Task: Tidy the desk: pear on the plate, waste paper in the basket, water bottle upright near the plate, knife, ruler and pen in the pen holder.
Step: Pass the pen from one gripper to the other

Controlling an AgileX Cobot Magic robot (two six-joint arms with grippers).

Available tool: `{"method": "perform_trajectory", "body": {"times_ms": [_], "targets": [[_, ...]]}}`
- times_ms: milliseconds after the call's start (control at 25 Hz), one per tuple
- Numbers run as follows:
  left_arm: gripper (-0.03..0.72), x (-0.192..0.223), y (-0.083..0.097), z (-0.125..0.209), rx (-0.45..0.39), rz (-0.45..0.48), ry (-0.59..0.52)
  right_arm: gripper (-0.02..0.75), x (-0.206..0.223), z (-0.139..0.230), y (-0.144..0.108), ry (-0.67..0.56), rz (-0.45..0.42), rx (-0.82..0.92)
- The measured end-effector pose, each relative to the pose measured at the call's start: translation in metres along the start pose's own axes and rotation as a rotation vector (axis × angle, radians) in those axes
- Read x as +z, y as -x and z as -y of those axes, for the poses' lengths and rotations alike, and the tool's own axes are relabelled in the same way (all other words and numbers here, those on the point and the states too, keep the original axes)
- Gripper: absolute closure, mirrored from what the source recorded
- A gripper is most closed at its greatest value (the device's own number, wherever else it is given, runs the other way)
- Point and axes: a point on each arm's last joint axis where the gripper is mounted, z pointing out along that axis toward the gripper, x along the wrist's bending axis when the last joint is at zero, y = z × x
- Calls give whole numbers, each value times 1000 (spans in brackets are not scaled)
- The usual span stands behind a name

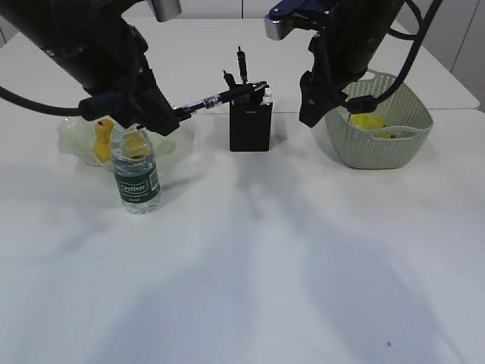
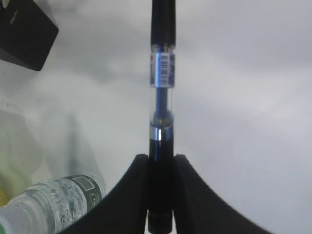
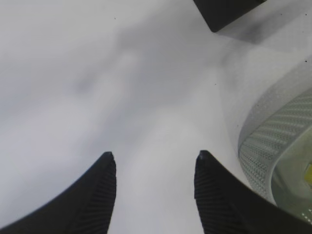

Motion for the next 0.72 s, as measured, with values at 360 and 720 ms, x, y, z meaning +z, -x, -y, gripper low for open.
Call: {"method": "perform_trajectory", "body": {"times_ms": [360,720], "targets": [[592,-8,-18,7,-115,-12,81,351,1,-5,-6,52,-64,31],[592,-12,-29,11,-147,-49,106,351,0,-8,-9,89,-108,50]]}}
